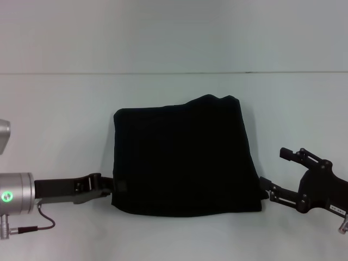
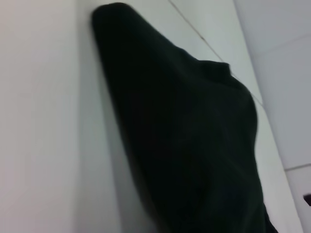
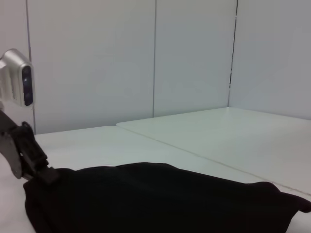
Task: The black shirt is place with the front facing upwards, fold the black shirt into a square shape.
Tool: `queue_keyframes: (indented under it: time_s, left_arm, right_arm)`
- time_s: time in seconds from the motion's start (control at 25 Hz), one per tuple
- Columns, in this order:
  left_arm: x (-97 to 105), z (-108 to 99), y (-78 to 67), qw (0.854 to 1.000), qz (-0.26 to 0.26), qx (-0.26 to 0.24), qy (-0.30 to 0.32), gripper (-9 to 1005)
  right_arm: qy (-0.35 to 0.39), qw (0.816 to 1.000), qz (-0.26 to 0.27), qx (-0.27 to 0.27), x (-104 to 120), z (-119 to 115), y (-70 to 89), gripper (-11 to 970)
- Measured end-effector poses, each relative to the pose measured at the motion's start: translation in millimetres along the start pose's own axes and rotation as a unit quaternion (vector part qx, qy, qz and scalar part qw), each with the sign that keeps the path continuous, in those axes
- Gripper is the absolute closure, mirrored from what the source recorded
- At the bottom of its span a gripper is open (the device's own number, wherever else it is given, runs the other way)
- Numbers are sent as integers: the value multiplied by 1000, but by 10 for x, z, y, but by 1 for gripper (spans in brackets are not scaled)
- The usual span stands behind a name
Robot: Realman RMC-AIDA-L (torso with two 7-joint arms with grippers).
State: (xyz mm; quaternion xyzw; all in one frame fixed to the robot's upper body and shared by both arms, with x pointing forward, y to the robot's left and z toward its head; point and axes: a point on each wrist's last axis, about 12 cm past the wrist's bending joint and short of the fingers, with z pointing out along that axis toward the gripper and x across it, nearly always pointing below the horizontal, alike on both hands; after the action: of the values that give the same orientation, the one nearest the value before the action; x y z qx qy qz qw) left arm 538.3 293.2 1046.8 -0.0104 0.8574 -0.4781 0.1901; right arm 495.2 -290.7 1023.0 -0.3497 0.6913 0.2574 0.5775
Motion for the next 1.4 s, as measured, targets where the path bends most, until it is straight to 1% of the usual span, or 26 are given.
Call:
queue_keyframes:
  time_s: [0.2, 0.32, 0.56, 0.6, 0.64, 0.68, 0.76, 0.8, 0.88, 0.96, 1.0, 1.04, 1.08, 1.12, 1.2, 1.28, 1.4]
  left_arm:
    - [0, -17, -3, 1000, 22, 4, 0, 936]
    - [-19, -49, 3, 999, 32, 4, -10, 854]
    - [-33, -211, 49, 997, 62, -2, -42, 682]
    - [-33, -211, 49, 997, 62, -2, -42, 652]
    - [-54, -310, 51, 994, 99, -2, -54, 622]
    - [-55, -326, 51, 993, 106, -2, -57, 593]
    - [-51, -408, 7, 982, 175, 11, -66, 533]
    - [-29, -435, -20, 973, 219, 19, -74, 492]
    - [33, -476, -47, 953, 287, 29, -95, 410]
    - [132, -526, -75, 921, 365, 41, -129, 328]
    - [205, -544, -91, 900, 406, 48, -148, 287]
    - [272, -577, -98, 881, 440, 50, -166, 249]
    - [330, -594, -106, 865, 466, 51, -179, 211]
    - [438, -607, -98, 846, 495, 45, -190, 173]
    - [504, -617, -77, 843, 503, 36, -190, 97]
    - [609, -648, -17, 850, 494, 20, -184, 84]
    - [737, -700, 66, 861, 476, 3, -178, 65]
  right_arm:
    - [1, 1000, 0, 2, -1, 33, 7, 65]
    - [1, 1000, 1, 2, -2, 39, 7, 65]
    - [-3, 1000, 3, 8, -5, 33, -5, 65]
    - [-4, 1000, 4, 10, -9, 32, -9, 65]
    - [-6, 1000, 3, 9, -18, 39, -13, 65]
    - [-8, 1000, 3, 9, -27, 48, -15, 65]
    - [-14, 1000, 1, 4, -54, 76, -19, 65]
    - [-17, 1000, 0, 1, -69, 93, -19, 65]
    - [-24, 1000, -4, -7, -110, 136, -20, 65]
    - [-32, 999, -9, -15, -149, 175, -18, 65]
    - [-35, 999, -11, -17, -161, 191, -16, 65]
    - [-36, 999, -12, -20, -171, 204, -13, 65]
    - [-37, 999, -12, -23, -174, 214, -6, 65]
    - [-37, 999, -13, -25, -176, 223, 1, 65]
    - [-36, 999, -10, -29, -163, 228, 24, 65]
    - [-32, 999, -3, -28, -125, 206, 53, 65]
    - [-15, 1000, 8, -20, -23, 112, 93, 65]
